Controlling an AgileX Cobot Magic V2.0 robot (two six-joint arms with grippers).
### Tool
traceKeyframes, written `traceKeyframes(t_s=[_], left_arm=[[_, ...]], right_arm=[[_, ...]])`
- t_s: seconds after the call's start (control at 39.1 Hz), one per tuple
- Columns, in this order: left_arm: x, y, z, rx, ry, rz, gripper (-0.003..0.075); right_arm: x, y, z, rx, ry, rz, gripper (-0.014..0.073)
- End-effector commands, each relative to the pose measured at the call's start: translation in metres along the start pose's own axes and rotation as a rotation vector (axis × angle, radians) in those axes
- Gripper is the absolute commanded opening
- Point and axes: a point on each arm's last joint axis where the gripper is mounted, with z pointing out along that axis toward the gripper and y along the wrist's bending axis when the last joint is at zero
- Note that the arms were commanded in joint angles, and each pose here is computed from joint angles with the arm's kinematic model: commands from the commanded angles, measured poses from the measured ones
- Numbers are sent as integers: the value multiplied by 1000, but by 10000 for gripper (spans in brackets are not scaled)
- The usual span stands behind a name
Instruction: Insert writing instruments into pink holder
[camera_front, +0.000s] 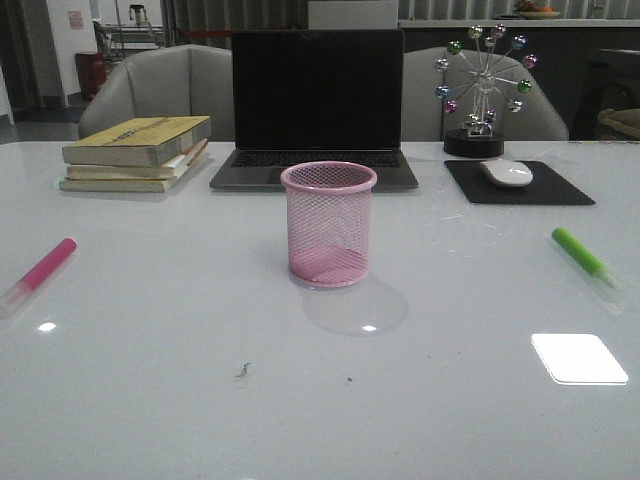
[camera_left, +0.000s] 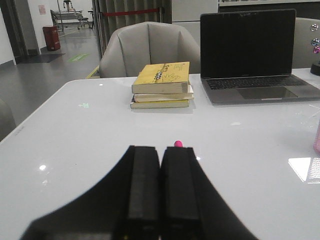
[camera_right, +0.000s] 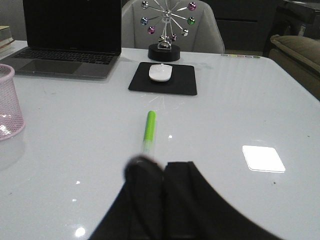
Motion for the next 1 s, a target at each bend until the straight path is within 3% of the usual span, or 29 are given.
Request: traceKeyframes(t_s=[0.0,0.97], left_arm=[[-9,0,-2,-2,-109,-7,92],[-10,0,-2,-2,-122,-7,92]], right_arm=[[-8,1,-2,-7,-100,-8,52],[-11,1,-2,-10,-137,-8,52]])
